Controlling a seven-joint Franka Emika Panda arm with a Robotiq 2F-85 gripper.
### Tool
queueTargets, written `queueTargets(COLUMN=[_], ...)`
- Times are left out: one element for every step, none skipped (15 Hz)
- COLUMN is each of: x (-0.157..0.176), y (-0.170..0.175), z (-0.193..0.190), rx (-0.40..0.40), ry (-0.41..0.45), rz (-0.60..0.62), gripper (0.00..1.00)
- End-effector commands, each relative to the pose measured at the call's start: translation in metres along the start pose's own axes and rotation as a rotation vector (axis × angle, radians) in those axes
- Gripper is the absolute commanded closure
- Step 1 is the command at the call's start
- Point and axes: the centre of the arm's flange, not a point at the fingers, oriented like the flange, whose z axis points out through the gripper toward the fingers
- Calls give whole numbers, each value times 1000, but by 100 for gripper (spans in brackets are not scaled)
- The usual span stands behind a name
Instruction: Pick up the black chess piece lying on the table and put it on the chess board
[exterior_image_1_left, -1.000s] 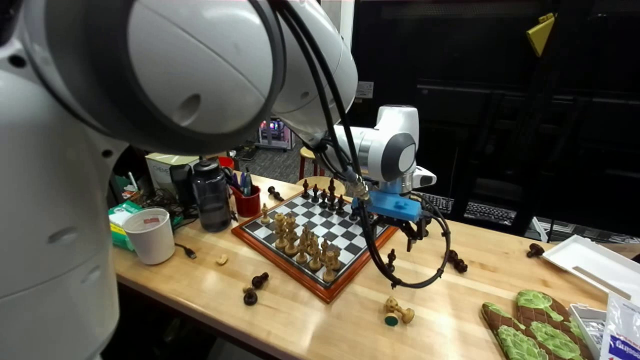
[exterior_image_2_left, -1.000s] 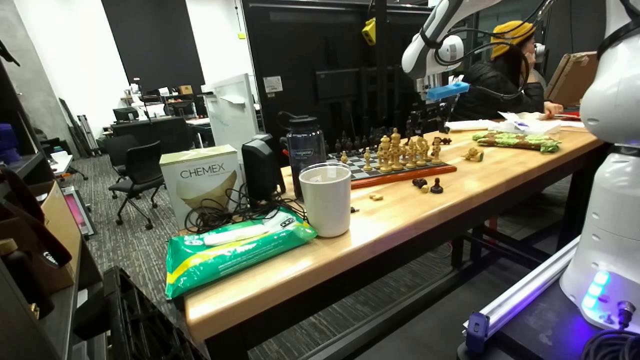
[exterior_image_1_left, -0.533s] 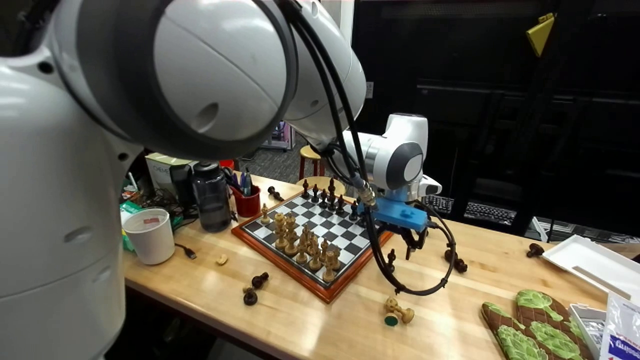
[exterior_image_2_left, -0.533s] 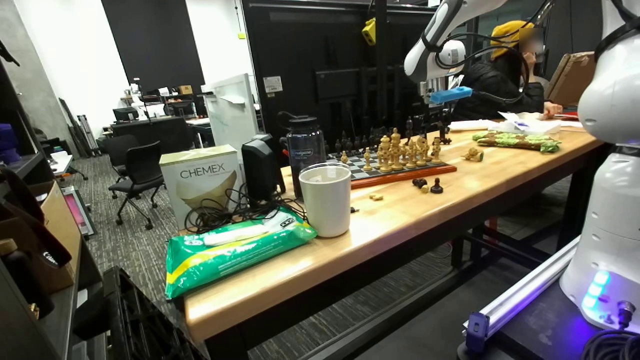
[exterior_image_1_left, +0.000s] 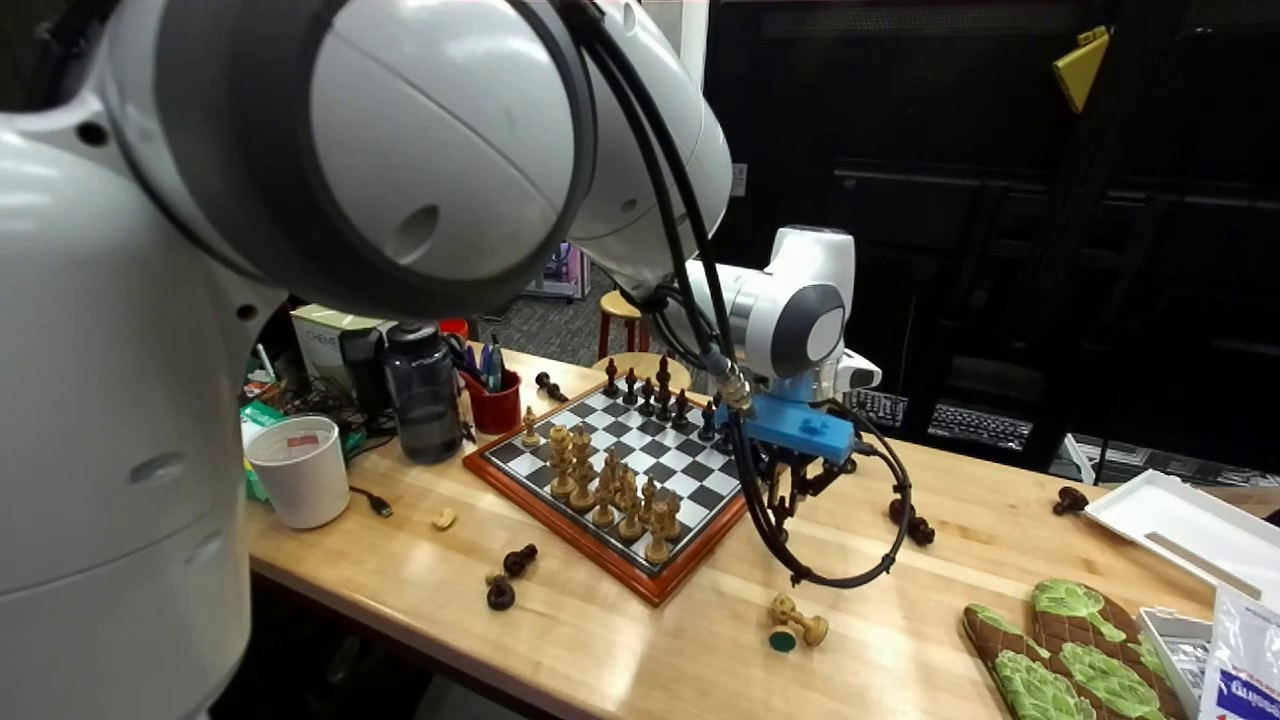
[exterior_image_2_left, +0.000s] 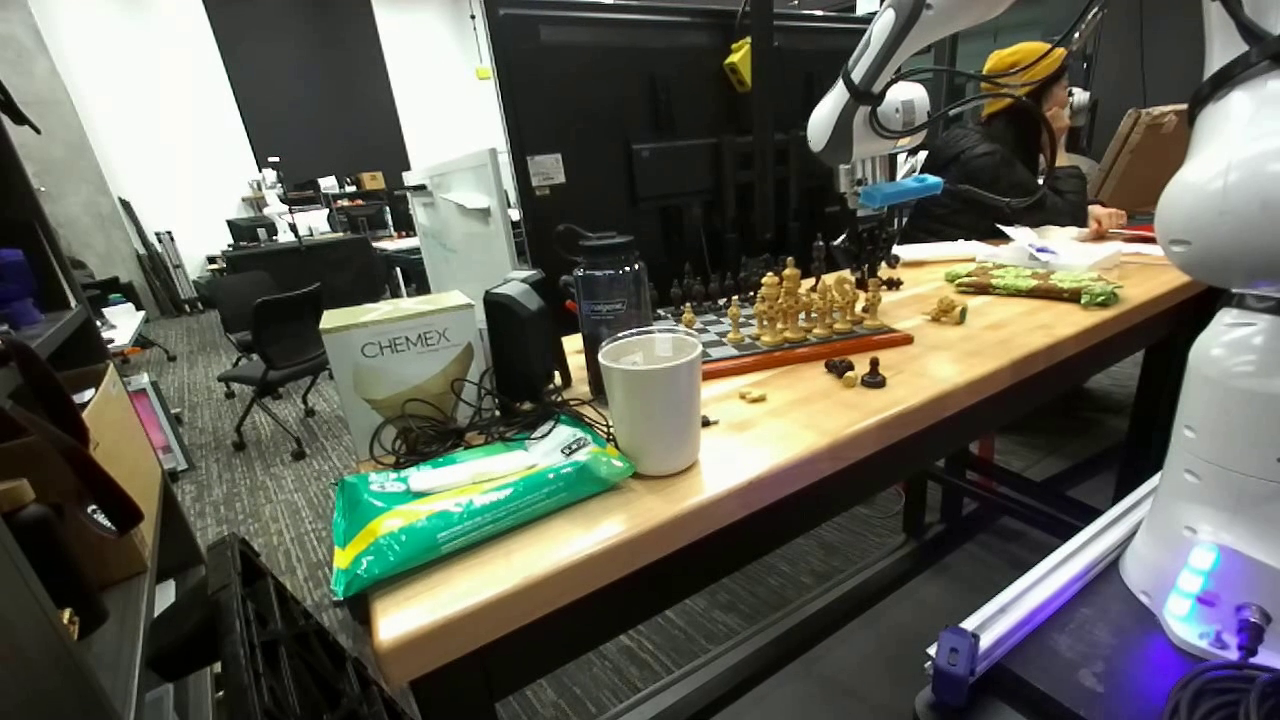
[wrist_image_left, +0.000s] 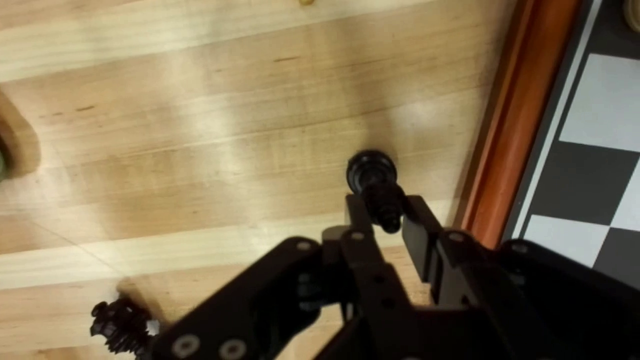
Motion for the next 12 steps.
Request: queueTargets(x=[3,4,5,7,10,12,15,19,23,29,35,41], y=[-4,-5,-7,-8,-11,-13,-15,-19,-22,-27,-32,-37], z=[-9,-11,-14,-16,-20,-23,-27,-33,-38,-43,-48,-53], rx=[11,9,5,1,-7,-11,-16,-22,-24,-25,-24,-23], ry=[-5,-7,-3,-1,4,9,16,28,38,51,62,71], rz=[-16,-19,-23,-25,-30,-37,-46,-56,-69,-80,-94,-108], gripper=[94,94,94,94,94,94,94,94,94,94,94,94])
